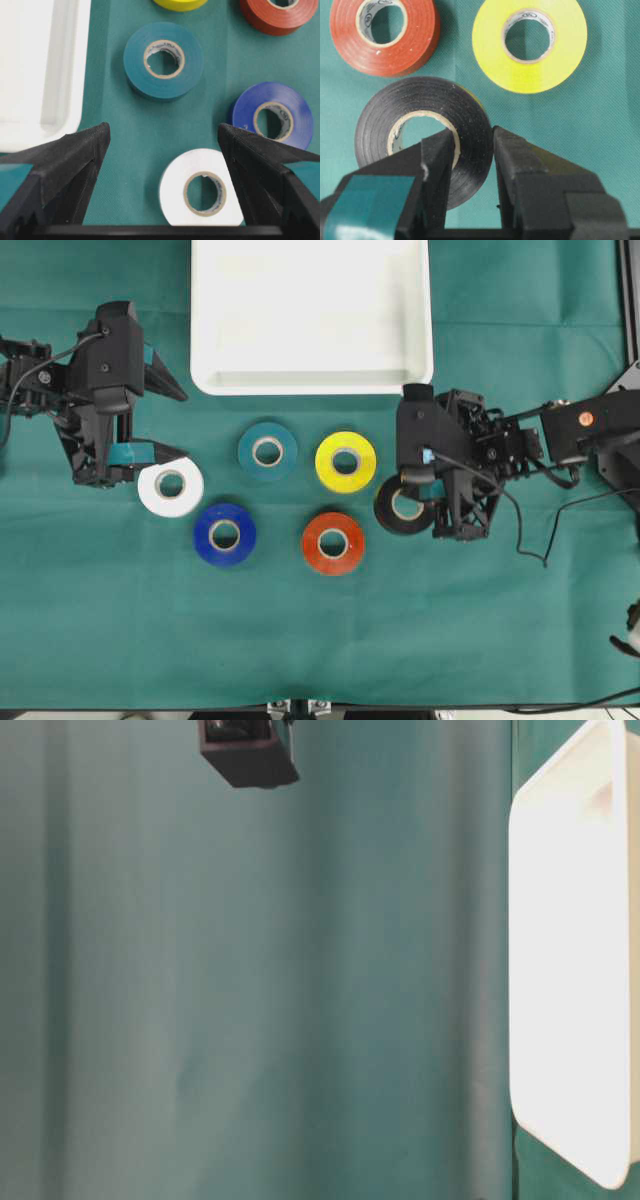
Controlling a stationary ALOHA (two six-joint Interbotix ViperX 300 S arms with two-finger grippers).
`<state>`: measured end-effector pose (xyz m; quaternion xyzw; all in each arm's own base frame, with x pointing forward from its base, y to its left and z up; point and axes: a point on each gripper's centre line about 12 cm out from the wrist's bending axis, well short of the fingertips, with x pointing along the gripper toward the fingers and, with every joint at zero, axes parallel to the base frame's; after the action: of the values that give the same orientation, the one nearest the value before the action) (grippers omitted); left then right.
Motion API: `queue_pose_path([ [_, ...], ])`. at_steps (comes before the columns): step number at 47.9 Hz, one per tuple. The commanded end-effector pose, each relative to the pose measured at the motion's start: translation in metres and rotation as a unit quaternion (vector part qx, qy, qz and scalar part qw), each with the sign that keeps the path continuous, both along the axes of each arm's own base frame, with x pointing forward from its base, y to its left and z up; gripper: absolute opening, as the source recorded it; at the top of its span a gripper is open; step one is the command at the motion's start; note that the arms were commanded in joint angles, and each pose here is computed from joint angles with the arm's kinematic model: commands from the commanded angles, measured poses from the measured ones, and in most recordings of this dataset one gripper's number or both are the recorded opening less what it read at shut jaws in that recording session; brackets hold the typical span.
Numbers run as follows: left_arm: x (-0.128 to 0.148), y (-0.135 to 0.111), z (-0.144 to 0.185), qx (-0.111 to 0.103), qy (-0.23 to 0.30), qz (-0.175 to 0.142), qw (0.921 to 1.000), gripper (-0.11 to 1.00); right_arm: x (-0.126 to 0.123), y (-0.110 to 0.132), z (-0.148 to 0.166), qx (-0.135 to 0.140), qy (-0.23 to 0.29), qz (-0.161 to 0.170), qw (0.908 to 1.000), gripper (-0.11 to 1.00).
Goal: Put the tape alternately from left to right into the white case.
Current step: 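Lift the black roll with the right gripper and carry it into the tray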
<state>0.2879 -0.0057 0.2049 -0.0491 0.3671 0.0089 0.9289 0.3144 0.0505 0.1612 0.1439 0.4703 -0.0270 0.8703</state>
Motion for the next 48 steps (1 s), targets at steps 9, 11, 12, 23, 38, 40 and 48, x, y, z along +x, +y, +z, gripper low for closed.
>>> queue_pose_path([
  [9,0.002,-0.001,0.005,-0.001,-0.009,-0.001,1.0,0.54,0.013,-0.037,0.024,-0.019,-0.04,-0.042,0.9982,0.23],
  [11,0.002,-0.001,0.005,-0.001,-0.009,-0.001,1.0,0.54,0.014,-0.045,0.026,-0.026,-0.042,-0.048,0.9976,0.23],
  [12,0.002,-0.001,0.005,-0.001,-0.01,-0.001,0.9999,0.54,0.015,-0.048,0.028,-0.031,-0.044,-0.049,0.9974,0.23],
  [23,0.002,-0.001,0.005,-0.001,-0.01,-0.001,0.9999,0.54,0.016,-0.086,0.035,-0.073,-0.033,-0.078,0.9937,0.23],
  [38,0.002,-0.001,0.005,-0.001,-0.011,-0.001,0.9999,0.54,0.008,-0.13,0.029,-0.103,-0.016,-0.122,0.9871,0.23],
  [40,0.002,-0.001,0.006,-0.001,-0.012,-0.001,0.9999,0.55,0.008,-0.135,0.027,-0.105,-0.014,-0.127,0.9862,0.23],
  [48,0.002,-0.001,0.006,-0.001,-0.012,-0.001,0.9999,0.55,0.009,-0.154,0.023,-0.116,-0.014,-0.143,0.9828,0.23],
])
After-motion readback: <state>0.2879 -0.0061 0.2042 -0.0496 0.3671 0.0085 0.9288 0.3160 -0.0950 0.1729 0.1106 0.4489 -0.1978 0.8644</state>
